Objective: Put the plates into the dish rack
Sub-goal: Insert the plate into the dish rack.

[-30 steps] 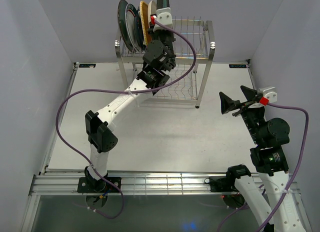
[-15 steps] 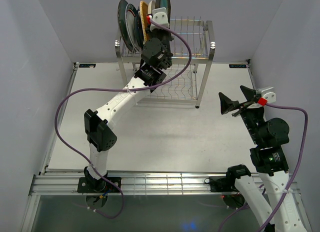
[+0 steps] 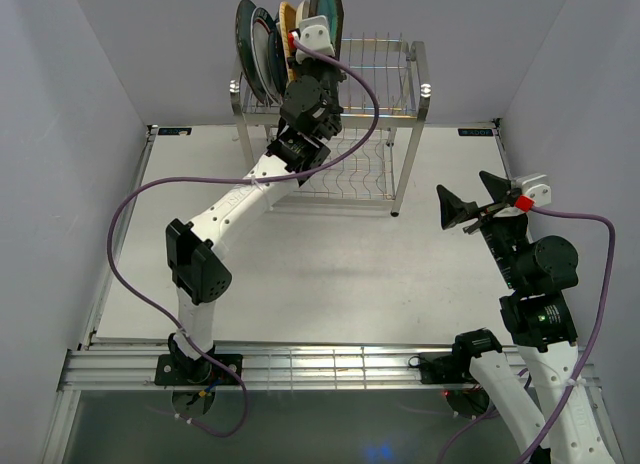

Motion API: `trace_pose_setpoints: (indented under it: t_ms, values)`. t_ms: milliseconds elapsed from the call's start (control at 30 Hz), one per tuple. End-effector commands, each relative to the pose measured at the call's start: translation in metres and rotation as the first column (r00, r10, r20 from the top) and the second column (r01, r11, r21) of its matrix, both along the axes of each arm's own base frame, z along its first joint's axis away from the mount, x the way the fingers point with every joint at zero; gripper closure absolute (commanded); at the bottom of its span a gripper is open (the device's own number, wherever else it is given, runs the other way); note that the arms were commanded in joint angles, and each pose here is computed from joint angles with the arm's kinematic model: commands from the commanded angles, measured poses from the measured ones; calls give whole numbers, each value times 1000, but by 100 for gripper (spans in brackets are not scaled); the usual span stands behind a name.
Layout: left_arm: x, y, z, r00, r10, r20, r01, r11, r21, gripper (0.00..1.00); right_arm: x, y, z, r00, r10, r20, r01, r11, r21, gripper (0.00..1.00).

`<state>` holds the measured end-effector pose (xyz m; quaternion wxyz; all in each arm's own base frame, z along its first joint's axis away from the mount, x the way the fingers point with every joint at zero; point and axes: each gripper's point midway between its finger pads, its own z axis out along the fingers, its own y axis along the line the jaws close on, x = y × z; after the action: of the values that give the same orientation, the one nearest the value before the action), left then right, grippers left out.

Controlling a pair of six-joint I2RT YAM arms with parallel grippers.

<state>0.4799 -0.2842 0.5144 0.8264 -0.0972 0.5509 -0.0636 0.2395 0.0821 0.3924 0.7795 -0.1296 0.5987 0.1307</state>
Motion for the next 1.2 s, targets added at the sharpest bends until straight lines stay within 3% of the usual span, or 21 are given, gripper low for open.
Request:
trace_pose_setpoints:
  t_ms: [0,367,833,1167]
  values:
    - [-53,31,96,969,-81,234,125,975,-183,100,0,-2,10,999,-16,43,15,1000,1,10]
    - [-67,42,109,965,-67,253,117,975,-188,100,0,-1,10,999,-9,42,9,1000,1,10]
    - [-91,63,159,935,-27,355,102,975,-196,100,1,1,8,999,-3,36,3,1000,-2,10]
    - [-95,59,133,957,-52,285,124,963,-241,100,1,2,9,999,-1,36,1,1000,-3,10]
